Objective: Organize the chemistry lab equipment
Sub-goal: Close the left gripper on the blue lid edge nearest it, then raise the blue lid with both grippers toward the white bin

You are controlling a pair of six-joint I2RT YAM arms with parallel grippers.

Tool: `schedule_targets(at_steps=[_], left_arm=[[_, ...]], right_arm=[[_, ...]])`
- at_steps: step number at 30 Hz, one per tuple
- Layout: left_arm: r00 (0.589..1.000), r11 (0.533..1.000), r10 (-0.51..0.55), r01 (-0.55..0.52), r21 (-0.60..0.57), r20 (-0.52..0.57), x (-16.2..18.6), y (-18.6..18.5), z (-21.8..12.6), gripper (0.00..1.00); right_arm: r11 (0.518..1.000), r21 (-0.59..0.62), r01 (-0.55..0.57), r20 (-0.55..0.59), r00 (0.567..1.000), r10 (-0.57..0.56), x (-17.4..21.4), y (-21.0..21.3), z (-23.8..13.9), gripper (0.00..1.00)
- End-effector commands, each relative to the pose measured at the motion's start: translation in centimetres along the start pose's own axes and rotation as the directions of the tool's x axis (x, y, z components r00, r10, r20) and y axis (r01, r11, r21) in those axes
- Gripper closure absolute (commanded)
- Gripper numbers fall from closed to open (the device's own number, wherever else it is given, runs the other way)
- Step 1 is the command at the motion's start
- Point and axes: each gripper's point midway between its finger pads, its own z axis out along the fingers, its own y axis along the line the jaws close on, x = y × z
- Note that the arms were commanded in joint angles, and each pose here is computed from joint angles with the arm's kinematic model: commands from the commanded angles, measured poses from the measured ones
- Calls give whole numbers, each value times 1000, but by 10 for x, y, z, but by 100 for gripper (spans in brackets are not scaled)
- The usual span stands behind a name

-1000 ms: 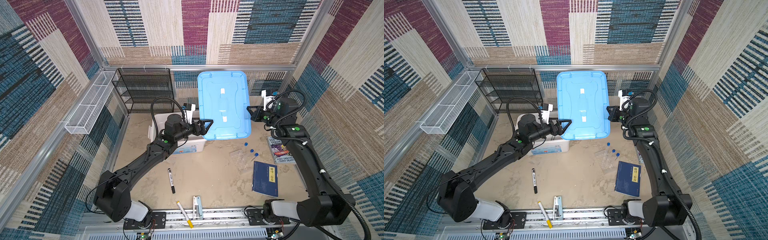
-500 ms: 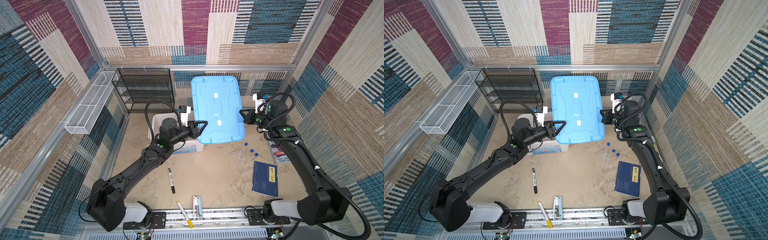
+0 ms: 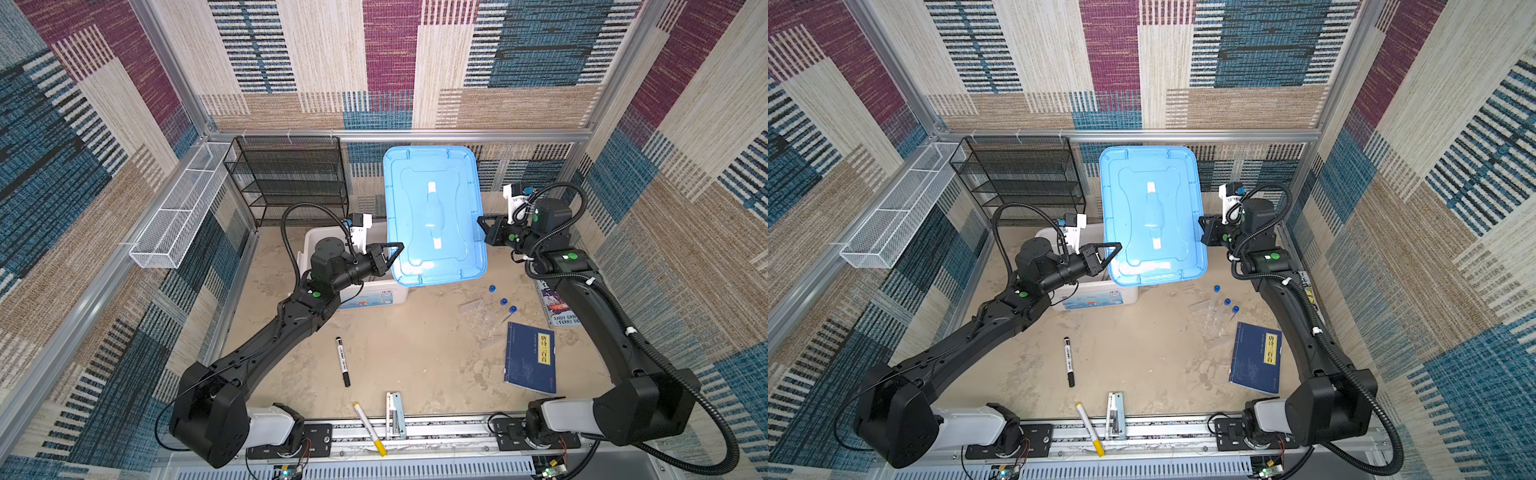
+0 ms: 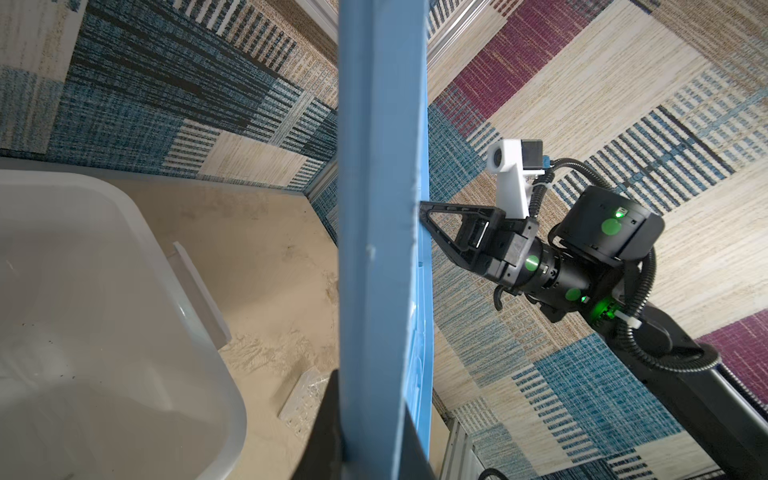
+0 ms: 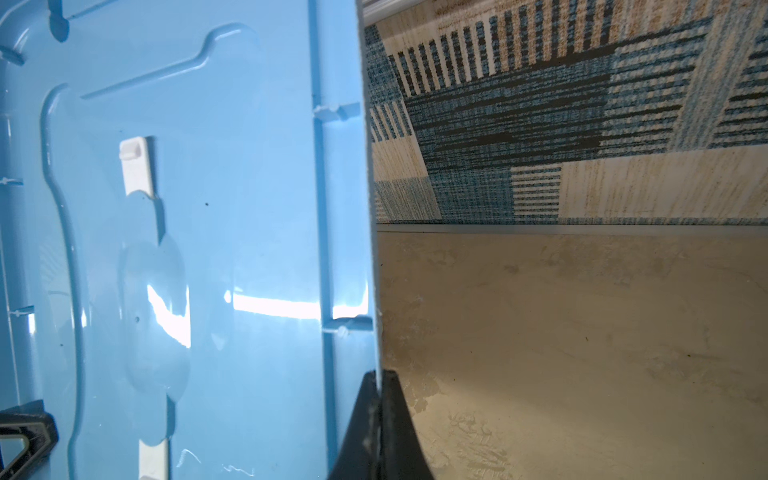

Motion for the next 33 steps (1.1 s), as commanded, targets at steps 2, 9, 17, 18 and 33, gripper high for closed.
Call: schedule_targets(at_steps=[2,9,17,18,33], left_arm=[[999,998,4,-6,59,35,-14,-16,-8,100],[995,995,52,-58,82,81,-28,-23,-35,100],[991,974,39,-66,217,125,-33,-32,-62,100],[990,971,34,-64,232,133,-34,-32,-64,100],[996,981,18,-35,190,92,-27,-8,-57,91]], right_arm=[[991,-134,21,17,1000,-18,-3,23,2,56],[930,-361,71,-6,997,-78,-4,55,-2,1],[746,-664,46,-51,993,-108,-3,95,-8,20],[743,-668,48,-50,993,-110,-4,96,-8,26],[730,-681,60,-46,991,-124,2,101,-10,84]])
